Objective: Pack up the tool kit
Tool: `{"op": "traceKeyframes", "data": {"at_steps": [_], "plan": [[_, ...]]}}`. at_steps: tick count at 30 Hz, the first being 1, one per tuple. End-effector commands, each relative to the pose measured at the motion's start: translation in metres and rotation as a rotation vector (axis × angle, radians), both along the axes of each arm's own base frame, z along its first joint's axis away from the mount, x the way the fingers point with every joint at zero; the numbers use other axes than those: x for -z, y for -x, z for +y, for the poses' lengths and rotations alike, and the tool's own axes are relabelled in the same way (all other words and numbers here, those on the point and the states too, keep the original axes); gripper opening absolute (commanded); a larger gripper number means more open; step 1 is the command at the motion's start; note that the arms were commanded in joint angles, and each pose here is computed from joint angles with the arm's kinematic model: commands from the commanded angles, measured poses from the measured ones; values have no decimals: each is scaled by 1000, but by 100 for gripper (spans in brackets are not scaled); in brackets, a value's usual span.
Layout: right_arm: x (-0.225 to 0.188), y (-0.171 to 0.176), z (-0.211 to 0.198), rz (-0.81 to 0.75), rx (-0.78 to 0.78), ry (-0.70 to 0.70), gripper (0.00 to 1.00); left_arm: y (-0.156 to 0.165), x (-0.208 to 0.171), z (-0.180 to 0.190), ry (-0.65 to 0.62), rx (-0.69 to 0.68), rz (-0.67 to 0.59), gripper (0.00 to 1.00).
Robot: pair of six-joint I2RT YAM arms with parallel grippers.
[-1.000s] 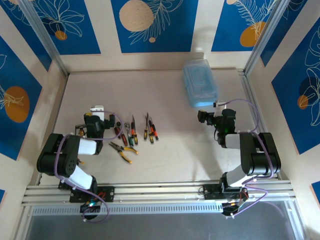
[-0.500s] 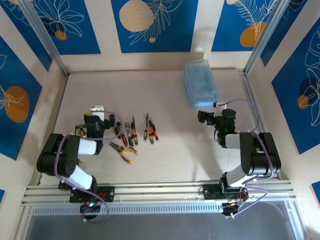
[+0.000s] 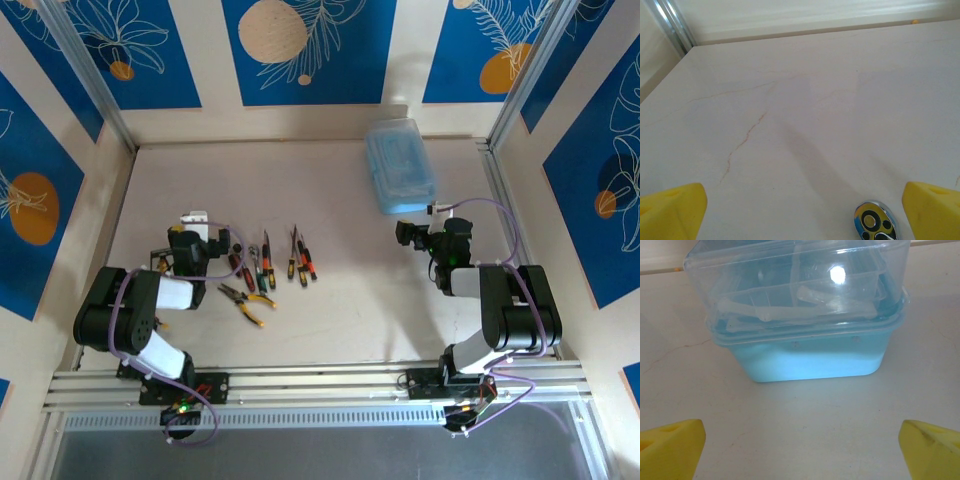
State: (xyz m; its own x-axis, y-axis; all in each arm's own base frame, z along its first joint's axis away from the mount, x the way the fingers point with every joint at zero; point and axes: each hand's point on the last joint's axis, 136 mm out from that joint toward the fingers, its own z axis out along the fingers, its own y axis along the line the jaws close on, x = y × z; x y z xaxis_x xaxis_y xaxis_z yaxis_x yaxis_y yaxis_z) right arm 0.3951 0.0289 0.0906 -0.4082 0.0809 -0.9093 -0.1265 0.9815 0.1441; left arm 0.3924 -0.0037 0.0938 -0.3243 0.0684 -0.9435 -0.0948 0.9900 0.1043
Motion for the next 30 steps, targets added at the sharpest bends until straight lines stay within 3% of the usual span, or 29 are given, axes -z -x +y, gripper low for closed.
{"op": "traceKeyframes", "data": {"at_steps": [1,6,10,15,23,30], "plan": [[-3,-2,1,-16,-6,-3,99,-1,0,1,5,9,-10,100],[-24,-1,2,-32,30,43,99,-1,-18,5,-15,-24,39,100],[-60,13,2,112,97,-1,99,5,-46,15,-9,-91,189,100],[-115,8,-1,212,109,-56,99,9,-76,-4,65,-17,333,100],[-143,-76,8,336,4,-9,99,18,-81,-30,203,31,662,100],[-122,-147,2,413,36,30,99,26,-75,-39,243,45,727,100]]}}
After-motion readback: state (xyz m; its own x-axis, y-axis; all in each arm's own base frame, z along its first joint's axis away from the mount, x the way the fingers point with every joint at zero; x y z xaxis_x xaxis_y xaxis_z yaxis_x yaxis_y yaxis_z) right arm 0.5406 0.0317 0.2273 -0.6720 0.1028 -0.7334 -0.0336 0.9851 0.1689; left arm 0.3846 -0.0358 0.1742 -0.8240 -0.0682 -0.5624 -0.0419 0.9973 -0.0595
